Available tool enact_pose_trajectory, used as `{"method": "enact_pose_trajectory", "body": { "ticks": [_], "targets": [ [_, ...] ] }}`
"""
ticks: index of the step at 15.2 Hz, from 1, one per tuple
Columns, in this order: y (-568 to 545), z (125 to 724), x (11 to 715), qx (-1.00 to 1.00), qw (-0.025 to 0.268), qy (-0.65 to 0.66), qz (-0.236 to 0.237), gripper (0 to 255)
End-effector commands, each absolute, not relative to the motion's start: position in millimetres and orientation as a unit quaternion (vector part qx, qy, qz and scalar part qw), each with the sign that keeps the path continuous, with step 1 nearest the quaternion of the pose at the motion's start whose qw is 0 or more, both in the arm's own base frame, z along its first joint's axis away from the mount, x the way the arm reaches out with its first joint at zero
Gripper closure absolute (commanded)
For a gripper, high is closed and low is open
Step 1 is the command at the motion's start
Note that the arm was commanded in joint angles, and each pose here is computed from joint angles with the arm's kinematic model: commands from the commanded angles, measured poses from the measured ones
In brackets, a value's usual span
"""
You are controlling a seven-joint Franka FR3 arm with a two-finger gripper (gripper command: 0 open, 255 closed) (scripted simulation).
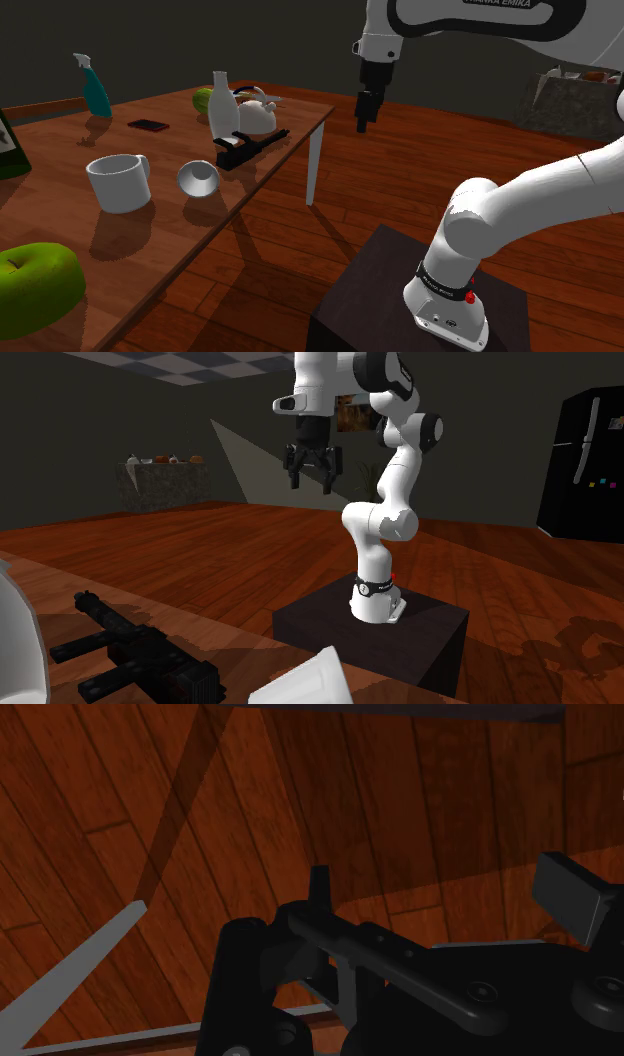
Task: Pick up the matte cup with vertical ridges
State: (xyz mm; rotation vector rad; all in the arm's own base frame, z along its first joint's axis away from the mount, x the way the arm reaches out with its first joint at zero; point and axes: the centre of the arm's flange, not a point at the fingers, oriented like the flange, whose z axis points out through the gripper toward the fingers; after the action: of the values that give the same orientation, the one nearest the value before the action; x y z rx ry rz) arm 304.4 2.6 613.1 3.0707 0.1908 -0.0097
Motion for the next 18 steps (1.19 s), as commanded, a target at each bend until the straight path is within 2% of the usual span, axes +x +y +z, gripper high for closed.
{"method": "enact_pose_trajectory", "body": {
  "ticks": [1,18],
  "targets": [
    [3,613,304,0.998,0.032,0.062,-0.003,0],
    [162,552,443,0.995,0.033,-0.093,0.025,0]
  ]
}}
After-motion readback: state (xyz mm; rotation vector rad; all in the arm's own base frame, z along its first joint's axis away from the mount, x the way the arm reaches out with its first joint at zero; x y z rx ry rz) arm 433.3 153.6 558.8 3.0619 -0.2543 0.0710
